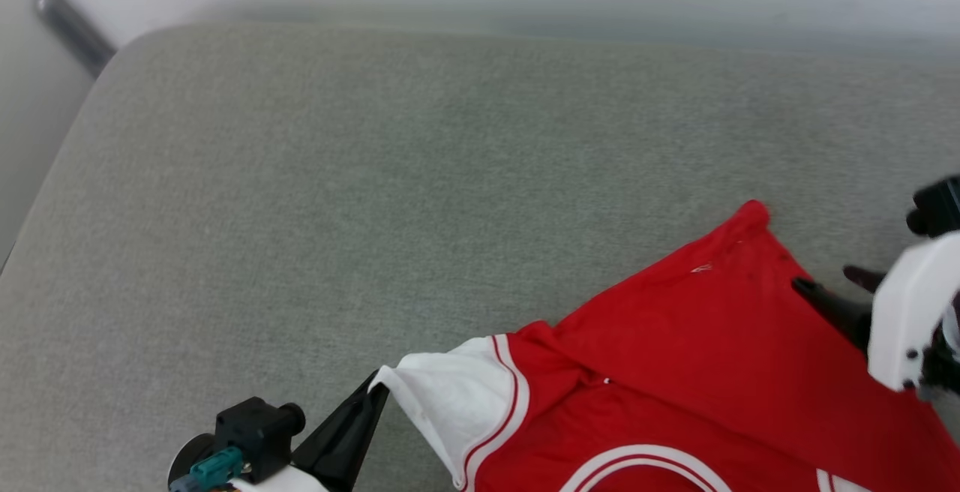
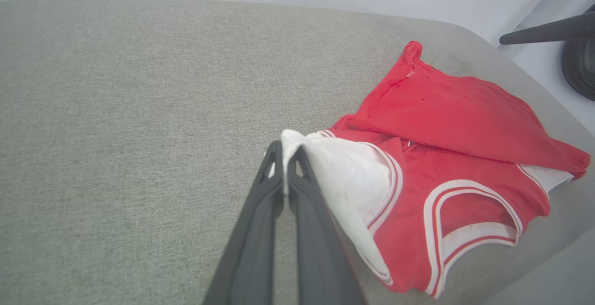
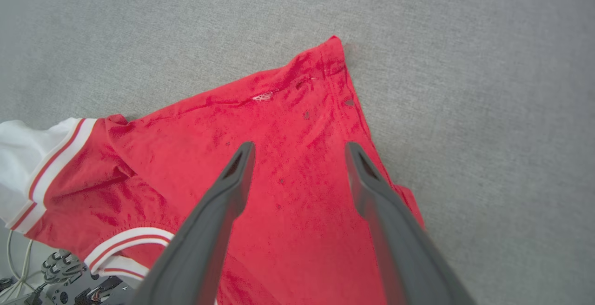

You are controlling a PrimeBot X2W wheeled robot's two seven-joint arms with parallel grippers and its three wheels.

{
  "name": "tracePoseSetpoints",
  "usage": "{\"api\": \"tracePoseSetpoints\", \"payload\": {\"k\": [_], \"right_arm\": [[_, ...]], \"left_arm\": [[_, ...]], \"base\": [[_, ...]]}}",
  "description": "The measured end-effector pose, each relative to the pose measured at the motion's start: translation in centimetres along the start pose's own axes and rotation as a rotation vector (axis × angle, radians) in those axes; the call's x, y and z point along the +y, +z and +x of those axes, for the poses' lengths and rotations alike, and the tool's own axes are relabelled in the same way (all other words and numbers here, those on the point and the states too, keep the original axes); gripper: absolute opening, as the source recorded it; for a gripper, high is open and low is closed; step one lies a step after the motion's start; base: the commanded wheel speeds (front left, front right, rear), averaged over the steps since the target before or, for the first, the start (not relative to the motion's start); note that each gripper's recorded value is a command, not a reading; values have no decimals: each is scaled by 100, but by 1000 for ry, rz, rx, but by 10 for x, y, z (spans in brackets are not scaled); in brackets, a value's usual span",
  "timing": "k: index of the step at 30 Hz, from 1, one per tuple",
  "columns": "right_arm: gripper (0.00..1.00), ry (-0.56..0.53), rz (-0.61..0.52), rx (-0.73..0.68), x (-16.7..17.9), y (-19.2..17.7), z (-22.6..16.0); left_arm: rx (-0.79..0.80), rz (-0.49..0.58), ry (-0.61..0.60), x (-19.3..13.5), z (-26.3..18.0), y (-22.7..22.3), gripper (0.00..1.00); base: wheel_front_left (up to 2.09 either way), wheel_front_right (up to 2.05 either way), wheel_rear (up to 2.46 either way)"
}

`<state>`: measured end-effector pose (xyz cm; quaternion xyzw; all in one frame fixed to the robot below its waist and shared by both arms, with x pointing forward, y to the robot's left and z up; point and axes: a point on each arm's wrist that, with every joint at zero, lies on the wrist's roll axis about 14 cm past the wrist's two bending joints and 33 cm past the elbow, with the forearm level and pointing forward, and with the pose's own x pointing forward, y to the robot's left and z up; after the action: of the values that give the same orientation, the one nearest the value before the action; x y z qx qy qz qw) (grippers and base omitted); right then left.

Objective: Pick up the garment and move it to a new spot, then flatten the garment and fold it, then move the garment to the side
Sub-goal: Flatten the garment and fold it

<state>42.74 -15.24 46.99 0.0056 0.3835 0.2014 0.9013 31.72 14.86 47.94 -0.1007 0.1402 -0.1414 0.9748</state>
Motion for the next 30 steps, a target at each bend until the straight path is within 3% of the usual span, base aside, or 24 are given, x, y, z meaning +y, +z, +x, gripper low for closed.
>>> {"api": "tracePoseSetpoints", "payload": {"k": [3, 6, 15, 28, 29, 30], "right_arm": [[100, 55, -22, 32, 16, 16, 24], [100, 44, -86, 97, 16, 23, 49], [100, 25, -174, 293, 11, 4, 119], [100, 31, -191, 364, 11, -6, 164], [98, 34, -191, 366, 12, -7, 164], [75, 35, -190, 368, 12, -7, 164]], "left_arm": [[2, -7, 8, 3, 4, 0, 0], [2, -9, 15, 5, 8, -1, 0], [37, -38, 77, 17, 8, -13, 0], [66, -59, 142, 30, 4, -26, 0], [67, -59, 143, 30, 4, -26, 0], [67, -59, 144, 30, 4, -26, 0]], "base": [[0, 0, 0], [0, 0, 0], [0, 0, 0], [0, 0, 0], [0, 0, 0], [0, 0, 0]]}}
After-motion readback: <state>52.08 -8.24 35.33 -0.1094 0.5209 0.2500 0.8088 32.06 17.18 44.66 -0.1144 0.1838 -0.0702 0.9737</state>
